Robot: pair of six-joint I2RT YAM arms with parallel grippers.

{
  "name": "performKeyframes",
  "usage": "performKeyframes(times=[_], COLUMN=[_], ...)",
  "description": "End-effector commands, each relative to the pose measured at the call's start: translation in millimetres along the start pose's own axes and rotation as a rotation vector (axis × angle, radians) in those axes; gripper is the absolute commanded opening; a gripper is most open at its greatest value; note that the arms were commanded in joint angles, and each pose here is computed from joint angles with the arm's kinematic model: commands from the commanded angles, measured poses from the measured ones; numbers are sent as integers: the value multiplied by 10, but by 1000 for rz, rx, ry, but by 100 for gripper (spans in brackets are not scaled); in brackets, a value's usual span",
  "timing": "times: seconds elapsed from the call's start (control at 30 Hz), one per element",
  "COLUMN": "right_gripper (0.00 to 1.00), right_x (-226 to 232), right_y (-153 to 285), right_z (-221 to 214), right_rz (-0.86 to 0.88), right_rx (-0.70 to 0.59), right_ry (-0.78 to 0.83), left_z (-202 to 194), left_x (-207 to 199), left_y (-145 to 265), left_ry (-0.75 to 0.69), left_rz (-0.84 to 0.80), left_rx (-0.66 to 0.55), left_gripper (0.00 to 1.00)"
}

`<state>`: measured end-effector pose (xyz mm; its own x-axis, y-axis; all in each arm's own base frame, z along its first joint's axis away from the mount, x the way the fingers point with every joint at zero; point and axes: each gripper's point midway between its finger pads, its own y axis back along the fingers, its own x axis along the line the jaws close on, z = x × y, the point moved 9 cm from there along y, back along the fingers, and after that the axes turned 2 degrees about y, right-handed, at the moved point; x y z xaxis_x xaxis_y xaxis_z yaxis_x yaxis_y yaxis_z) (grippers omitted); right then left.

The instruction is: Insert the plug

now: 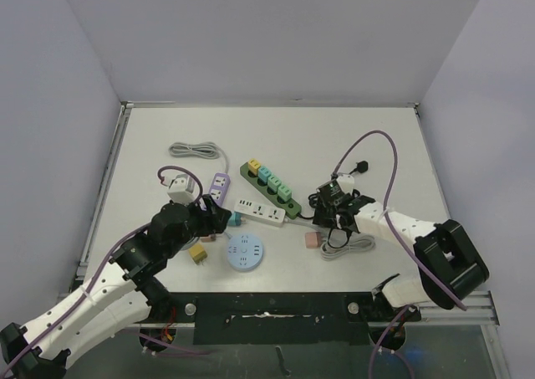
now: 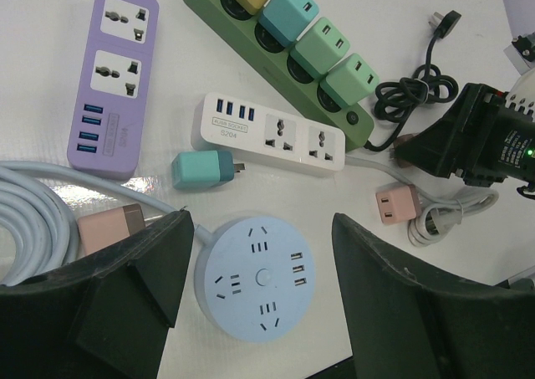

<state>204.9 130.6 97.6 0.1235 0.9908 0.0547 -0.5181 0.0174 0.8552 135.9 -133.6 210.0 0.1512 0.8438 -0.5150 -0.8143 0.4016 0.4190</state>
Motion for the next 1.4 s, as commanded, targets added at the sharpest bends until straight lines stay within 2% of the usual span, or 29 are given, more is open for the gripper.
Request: performKeyframes(times=[0.0,0.13,0.37,0.6,0.73,1.03,1.23,1.37], right_gripper=[40,39,39,40,41,43,43,43], right_x=[80,190,652,1073,1209,1398,1448,1468], right_y=[97,276,674,962,1081,1069,1051,1049], right_z=[119,274,433,375,344,384,419,438], right_rz=[100,205,605,960,1118,1197,1197,1195], right_rx=[-89,-184,-272,-363,-409,-378,-377,-380], right_ry=[-35,26,213,452,567,666,668,663], left_z=[50,22,11,122,149,20,-65,-129], left_x=[-123,-198,-360,-467,-462,-433,-383,-347], left_y=[-35,-103,-300,-436,-500,-591,-555,-529], left_ry=[48,90,183,343,404,404,461,470], left_rz=[-87,-144,-230,-310,-378,-443,-499,-505], left_rx=[-31,-20,-23,-73,-35,124,164,192], left_gripper=[66,66,67,67,67,67,67,59])
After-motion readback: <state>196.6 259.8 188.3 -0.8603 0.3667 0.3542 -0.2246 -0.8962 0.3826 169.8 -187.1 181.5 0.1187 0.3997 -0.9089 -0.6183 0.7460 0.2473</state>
